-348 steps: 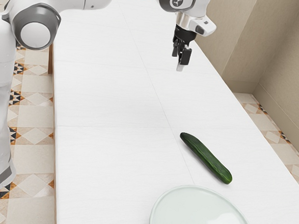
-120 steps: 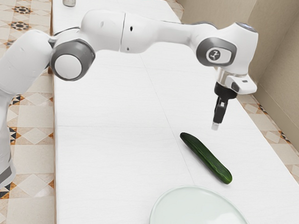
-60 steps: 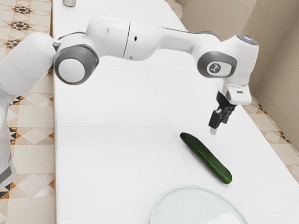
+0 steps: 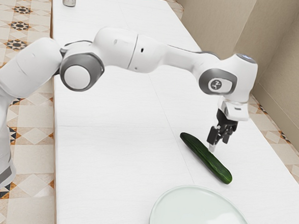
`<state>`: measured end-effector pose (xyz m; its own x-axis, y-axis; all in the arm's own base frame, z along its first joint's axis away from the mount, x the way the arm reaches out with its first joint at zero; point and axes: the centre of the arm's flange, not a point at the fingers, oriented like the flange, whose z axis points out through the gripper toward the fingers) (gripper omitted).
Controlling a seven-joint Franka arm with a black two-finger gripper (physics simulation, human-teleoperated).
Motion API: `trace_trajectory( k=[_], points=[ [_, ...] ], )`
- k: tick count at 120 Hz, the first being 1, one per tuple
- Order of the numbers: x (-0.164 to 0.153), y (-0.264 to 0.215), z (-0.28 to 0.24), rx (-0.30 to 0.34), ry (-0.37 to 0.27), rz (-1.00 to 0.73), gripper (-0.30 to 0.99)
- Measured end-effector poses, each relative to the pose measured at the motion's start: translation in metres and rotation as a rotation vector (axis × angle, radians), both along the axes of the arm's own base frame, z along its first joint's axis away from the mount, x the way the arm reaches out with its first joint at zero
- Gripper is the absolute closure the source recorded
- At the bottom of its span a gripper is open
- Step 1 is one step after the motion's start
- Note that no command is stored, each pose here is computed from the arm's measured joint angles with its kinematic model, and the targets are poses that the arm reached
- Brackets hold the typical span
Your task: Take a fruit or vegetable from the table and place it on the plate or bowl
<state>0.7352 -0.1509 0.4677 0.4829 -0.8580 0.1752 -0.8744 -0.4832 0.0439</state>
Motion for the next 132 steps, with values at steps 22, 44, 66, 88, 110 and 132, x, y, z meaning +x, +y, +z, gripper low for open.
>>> trace_trajectory(
  k=[22,44,66,88,110,132],
  points=[
    [0.002,-0.001,-0.015,-0.003,0.021,-0.031,0.00],
    [0.003,-0.007,-0.029,-0.010,0.035,-0.061,0.00],
    [0.004,-0.005,-0.038,0.000,0.047,-0.077,0.00],
    [0.005,-0.004,-0.049,0.005,0.061,-0.089,0.00],
    [0.006,-0.005,-0.057,0.006,0.069,-0.098,0.00],
    [0.007,-0.005,-0.062,0.004,0.072,-0.104,-0.12]
  ],
)
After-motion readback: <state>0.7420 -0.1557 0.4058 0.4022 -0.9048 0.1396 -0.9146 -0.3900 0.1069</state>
